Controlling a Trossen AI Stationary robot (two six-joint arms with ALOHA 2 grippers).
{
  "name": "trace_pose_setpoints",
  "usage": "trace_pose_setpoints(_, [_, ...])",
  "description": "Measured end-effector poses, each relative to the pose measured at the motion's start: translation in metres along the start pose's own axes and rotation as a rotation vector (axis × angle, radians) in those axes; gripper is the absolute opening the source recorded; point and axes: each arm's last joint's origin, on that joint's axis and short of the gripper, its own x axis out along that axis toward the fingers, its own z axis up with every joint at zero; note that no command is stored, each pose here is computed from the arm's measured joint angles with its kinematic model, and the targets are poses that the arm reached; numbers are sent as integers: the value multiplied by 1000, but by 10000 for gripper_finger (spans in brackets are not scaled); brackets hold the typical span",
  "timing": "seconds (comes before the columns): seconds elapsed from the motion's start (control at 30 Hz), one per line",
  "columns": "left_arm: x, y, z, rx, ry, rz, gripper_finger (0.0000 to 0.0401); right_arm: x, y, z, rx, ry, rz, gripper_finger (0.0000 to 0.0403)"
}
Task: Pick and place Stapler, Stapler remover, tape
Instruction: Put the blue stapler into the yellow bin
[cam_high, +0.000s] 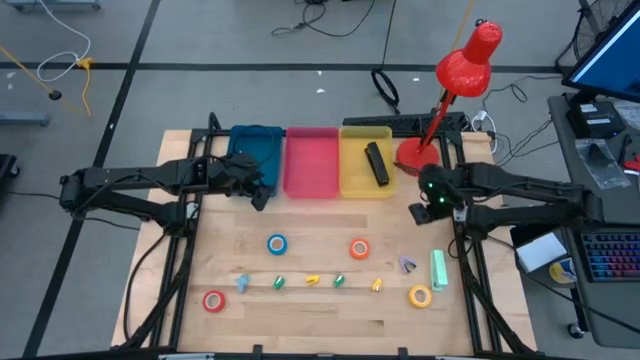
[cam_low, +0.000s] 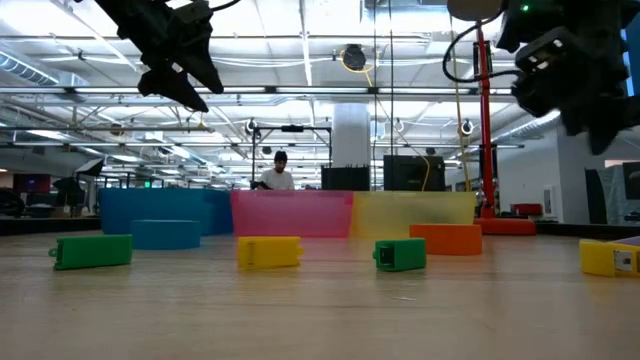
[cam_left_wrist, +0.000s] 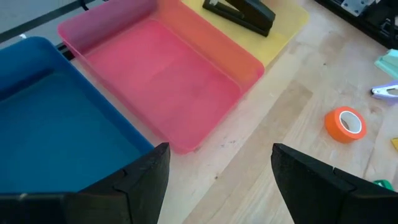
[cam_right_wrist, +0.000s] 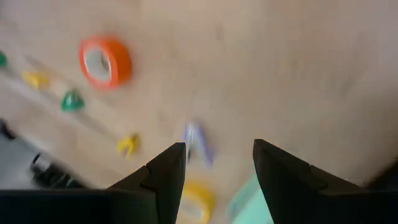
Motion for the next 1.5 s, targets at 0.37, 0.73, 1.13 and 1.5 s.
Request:
trace_pose_setpoints(0.37, [0, 0, 0, 14, -3, 5, 273, 7, 1, -34, 239, 226, -130, 183])
trace_pose_setpoints(0.73, [0, 0, 0, 41, -4, 7, 273, 13, 4, -66, 395, 290, -275, 183])
trace_pose_setpoints(1.13, [0, 0, 0, 69, -4, 7, 273, 22, 12, -84, 456, 165, -269, 183])
trace_pose_setpoints(1.5, [0, 0, 0, 79, -3, 7, 273, 42, 20, -96, 489, 145, -382, 183])
